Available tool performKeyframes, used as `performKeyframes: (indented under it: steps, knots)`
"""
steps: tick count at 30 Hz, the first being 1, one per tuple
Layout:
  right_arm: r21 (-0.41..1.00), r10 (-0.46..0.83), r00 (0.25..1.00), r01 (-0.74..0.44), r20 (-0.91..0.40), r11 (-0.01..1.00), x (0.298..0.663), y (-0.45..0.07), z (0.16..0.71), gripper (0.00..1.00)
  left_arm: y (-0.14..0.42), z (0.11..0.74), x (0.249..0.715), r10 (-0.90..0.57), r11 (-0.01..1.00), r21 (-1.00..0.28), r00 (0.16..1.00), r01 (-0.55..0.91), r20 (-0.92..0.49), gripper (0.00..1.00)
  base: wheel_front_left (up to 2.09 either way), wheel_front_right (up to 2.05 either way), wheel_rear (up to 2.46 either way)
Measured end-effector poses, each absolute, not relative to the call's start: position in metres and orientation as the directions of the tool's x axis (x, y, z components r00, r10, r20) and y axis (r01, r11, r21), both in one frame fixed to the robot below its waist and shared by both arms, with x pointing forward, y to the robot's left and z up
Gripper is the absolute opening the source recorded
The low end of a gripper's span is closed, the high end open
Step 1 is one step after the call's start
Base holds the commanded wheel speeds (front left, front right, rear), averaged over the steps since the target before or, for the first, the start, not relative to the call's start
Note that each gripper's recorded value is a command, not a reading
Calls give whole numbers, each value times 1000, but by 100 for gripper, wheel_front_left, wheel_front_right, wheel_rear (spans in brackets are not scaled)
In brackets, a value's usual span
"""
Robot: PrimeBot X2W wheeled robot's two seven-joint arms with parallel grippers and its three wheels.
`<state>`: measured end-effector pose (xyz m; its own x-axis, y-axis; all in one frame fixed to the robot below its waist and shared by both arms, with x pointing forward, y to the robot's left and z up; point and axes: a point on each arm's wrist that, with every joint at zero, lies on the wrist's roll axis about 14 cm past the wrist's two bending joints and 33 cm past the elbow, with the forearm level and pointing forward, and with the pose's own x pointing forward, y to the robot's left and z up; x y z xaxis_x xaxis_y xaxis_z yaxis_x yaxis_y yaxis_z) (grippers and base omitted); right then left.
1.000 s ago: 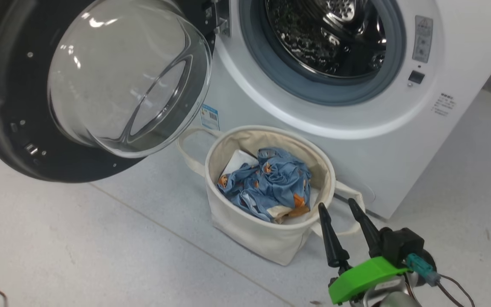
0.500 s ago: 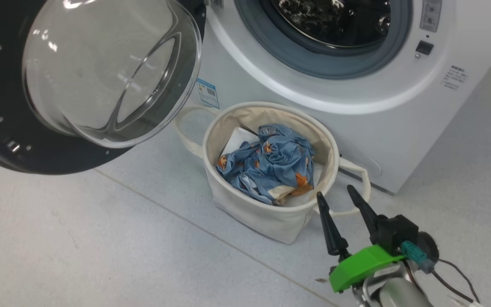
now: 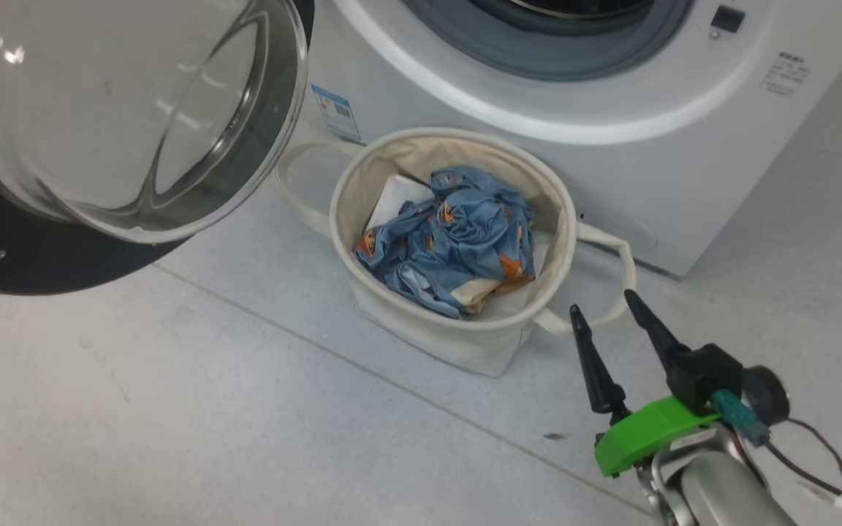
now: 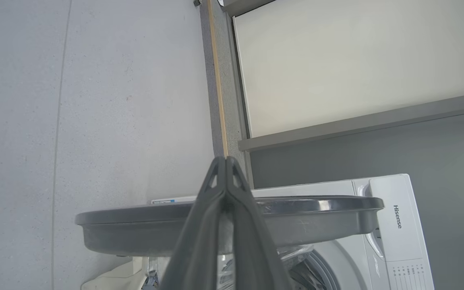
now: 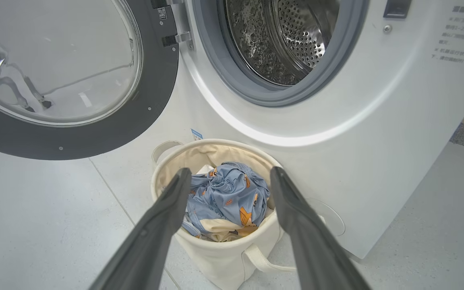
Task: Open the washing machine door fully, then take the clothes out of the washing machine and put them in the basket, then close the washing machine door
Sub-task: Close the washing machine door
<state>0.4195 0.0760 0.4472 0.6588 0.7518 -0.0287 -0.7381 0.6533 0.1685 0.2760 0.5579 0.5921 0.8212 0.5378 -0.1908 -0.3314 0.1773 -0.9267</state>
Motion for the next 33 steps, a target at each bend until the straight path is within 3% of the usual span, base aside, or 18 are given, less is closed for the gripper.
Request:
performKeyframes:
  steps: [9,22,33]
  knots:
    - [170,754,655,-737,-56,654,435,74,435,100,546,591,325,493,220,-910,845,-351,-208,0,0,0,0]
    - [154,750,657,-736,-74,659,446,68,428,100,539,582,350,497,255,-887,839,-386,-222,0,0,0,0]
    - [134,764,645,-754,-41,643,434,76,448,100,502,585,344,304,368,-849,912,-380,-276,0,0,0,0]
